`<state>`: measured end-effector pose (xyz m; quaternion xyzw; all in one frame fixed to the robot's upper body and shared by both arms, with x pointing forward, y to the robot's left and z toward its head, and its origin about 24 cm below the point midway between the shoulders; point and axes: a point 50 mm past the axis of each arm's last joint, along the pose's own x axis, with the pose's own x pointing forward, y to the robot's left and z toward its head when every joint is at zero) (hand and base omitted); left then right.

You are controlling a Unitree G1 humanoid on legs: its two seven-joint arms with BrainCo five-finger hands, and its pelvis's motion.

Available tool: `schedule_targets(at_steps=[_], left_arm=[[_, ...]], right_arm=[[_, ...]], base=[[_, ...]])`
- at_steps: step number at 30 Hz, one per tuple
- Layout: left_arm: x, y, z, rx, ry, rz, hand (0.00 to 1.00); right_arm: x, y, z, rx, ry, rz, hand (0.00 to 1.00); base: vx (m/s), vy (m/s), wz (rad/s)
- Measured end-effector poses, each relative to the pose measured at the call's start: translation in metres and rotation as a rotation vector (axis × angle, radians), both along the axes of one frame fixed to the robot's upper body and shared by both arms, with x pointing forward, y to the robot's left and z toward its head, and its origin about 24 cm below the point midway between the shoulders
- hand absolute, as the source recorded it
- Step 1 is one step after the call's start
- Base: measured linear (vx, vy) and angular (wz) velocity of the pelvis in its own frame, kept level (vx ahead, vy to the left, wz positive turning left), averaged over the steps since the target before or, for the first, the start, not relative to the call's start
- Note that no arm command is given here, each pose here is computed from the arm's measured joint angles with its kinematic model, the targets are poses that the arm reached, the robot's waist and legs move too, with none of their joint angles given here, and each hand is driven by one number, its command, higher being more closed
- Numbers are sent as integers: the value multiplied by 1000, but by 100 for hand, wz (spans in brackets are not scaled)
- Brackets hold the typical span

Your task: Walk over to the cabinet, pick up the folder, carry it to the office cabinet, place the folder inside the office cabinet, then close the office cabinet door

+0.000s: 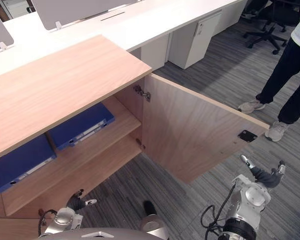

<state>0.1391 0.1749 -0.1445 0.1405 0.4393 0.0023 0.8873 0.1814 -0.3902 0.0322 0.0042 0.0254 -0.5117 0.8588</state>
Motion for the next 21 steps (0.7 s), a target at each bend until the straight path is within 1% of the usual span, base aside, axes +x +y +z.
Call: schedule_targets(at_steps=[7, 14, 21], left_arm=[[-13, 2, -4, 0, 28, 8, 0], [-15, 1, -5, -2, 32, 9, 0], [-15, 1, -5, -2, 32, 9, 0]], right_arm=[[21, -3, 24, -71, -44, 55, 0], [33, 8, 18, -81, 8, 154, 0], [37, 14, 14, -78, 22, 185, 0]], base=[[-49, -53, 8], [-65, -49, 17], [-96, -35, 7]])
